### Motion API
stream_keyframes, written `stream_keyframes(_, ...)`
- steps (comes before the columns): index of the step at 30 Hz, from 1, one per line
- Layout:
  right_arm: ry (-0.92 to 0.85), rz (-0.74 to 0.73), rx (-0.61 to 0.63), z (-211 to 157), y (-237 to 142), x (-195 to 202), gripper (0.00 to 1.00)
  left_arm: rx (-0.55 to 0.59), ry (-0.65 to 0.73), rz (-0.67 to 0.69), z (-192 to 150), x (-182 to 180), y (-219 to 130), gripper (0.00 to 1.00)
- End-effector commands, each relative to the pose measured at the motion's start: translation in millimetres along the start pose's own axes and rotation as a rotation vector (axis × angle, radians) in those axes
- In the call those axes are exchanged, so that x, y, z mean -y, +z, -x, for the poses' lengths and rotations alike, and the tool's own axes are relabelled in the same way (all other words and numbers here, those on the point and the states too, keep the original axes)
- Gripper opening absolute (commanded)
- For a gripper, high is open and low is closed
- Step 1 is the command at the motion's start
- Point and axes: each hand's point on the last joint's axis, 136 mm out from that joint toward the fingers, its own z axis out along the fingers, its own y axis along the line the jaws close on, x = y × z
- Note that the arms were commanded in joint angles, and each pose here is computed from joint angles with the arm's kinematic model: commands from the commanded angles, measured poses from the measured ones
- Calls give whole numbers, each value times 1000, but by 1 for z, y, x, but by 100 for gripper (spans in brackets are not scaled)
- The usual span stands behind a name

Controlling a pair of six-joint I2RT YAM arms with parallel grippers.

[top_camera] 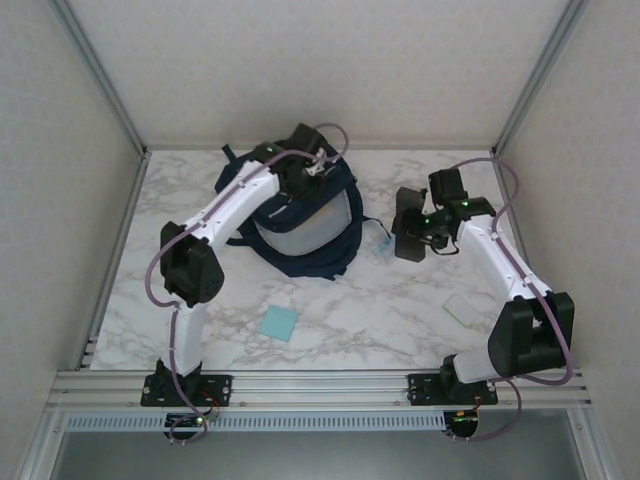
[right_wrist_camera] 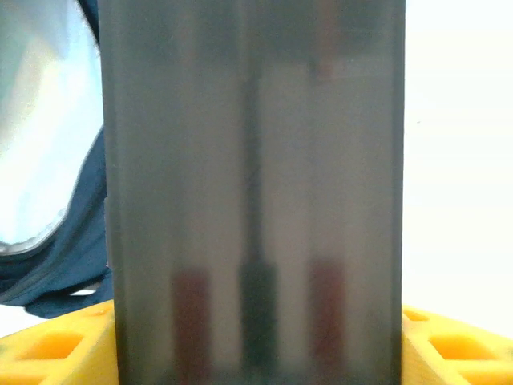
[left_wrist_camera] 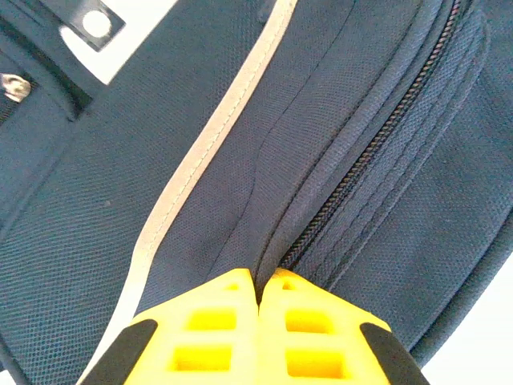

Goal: Pack books, pencil case, and school supplies into a backpack

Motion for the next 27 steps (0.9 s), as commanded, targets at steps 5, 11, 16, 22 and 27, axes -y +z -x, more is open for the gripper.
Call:
stream_keyframes(5, 12, 302, 15, -4, 13, -87, 53, 43, -203, -146, 23, -3, -33, 0)
stream_keyframes(11, 13, 356, -23, -3, 43, -136, 52, 53, -249, -197, 30, -3, -35, 0)
stream_keyframes(16, 73, 339, -32, 10, 80, -164, 51, 60, -259, -213, 32, 0, -36, 0)
stream_keyframes(22, 94, 345, -26, 27, 118, -198, 52, 56, -277, -232, 31, 3, -37, 0)
stream_keyframes(27, 152, 297, -6, 40, 151, -210, 52, 53, -322, -319, 32, 18, -49, 0)
